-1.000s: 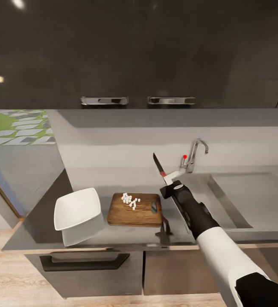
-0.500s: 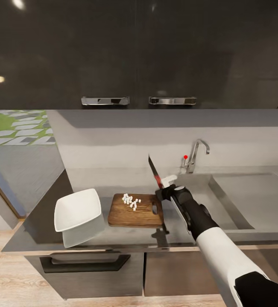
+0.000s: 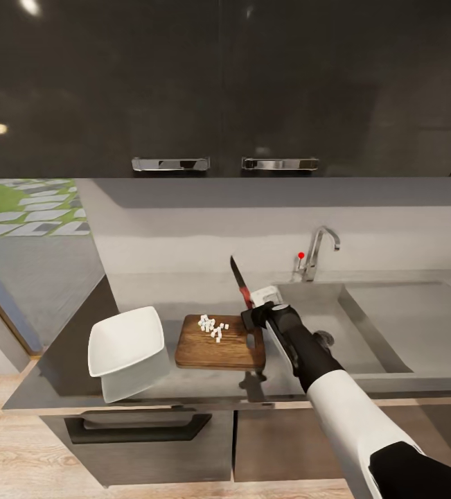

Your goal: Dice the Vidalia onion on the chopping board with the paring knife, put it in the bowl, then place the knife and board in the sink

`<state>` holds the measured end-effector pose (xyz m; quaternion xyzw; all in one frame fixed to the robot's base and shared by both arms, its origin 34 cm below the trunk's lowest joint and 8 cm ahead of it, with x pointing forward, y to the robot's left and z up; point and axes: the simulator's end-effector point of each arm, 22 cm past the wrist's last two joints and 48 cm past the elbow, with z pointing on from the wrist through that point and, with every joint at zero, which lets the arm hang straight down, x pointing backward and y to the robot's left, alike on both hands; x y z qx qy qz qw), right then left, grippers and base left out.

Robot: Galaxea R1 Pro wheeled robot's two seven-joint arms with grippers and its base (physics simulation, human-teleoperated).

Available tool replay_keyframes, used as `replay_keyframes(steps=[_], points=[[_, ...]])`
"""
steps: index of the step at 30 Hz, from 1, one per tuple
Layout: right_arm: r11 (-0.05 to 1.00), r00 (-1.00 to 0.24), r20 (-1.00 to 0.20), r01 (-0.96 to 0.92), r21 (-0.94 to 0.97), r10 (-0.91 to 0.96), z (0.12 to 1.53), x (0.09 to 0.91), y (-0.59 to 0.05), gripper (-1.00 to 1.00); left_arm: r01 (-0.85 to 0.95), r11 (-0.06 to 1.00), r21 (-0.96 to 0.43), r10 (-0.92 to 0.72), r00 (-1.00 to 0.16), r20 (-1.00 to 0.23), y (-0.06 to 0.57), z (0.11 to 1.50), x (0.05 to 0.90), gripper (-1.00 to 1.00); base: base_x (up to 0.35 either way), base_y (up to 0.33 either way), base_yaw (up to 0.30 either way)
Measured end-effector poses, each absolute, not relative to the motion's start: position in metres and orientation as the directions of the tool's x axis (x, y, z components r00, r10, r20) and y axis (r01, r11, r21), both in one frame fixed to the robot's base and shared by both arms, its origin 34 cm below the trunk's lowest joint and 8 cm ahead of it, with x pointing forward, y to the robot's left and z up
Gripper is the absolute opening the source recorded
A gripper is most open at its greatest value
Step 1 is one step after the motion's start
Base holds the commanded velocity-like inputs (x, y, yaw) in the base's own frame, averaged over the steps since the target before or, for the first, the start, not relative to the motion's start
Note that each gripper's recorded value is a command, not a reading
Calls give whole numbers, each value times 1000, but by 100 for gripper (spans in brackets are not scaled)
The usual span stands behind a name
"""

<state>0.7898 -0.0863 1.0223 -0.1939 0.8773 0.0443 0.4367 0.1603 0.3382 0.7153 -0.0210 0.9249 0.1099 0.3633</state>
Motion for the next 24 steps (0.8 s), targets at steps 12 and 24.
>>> replay_keyframes(steps=[12, 24], points=[[922, -547, -782, -377, -90, -300, 1022, 789, -86, -100, -124, 974, 191, 36, -744, -667, 339, 714, 154, 100, 0, 0, 0], [922, -548, -781, -376, -91, -300, 1021, 790, -88, -100, -125, 974, 190, 35, -744, -667, 339, 714, 154, 100, 0, 0, 0]])
